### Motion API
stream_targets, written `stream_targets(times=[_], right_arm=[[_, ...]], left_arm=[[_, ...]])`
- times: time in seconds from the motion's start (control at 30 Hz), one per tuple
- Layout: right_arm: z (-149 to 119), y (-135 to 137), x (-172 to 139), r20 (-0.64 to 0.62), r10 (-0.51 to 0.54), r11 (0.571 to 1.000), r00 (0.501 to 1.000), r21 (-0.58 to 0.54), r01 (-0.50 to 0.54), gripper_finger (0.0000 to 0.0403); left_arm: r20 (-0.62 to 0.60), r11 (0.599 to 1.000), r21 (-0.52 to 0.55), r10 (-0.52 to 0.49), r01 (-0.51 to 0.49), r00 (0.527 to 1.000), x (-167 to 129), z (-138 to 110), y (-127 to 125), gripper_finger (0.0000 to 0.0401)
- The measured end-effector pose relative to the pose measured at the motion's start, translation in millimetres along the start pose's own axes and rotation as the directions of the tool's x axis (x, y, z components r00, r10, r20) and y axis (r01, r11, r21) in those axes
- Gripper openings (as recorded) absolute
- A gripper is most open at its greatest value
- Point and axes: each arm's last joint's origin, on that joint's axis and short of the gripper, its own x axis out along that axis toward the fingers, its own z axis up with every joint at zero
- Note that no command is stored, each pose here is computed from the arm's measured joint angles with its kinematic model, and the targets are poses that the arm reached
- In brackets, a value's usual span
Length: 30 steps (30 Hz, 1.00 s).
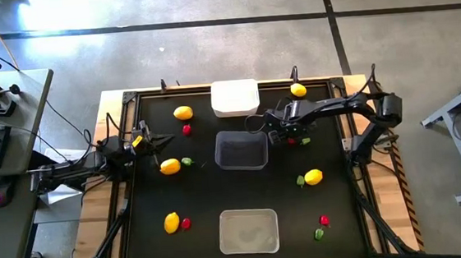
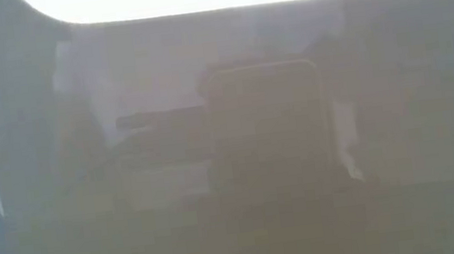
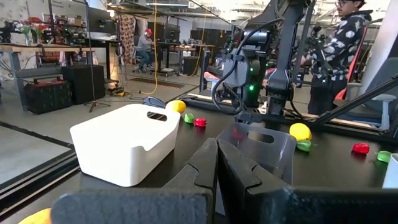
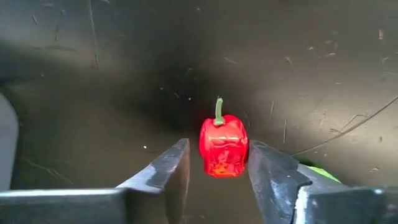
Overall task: Sort produce into baskets
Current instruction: Put the red chili pepper into the white bin
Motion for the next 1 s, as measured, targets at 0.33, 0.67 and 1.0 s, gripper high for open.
stream_targets(times=[0.33,0.67,1.0], right_arm=[[-0.5,0.7,0.0,-0.001,0.005,0.998,1.000,-0.070,-0.005,0.0084],[16.0,13.1,-32.8,0.035,0.052,0.981,0.998,-0.187,-0.045,0.0048],[69.0,38.0,-124.0,0.394,0.247,0.937,0.885,-0.330,-0.114,0.0048]], left_arm=[[0.000,1.000,0.000,0.000,0.000,1.000,0.0,0.0,0.0,0.0000],[0.000,1.000,0.000,0.000,0.000,1.000,0.0,0.1,0.0,0.0000],[0.000,1.000,0.000,0.000,0.000,1.000,0.0,0.1,0.0,0.0000]])
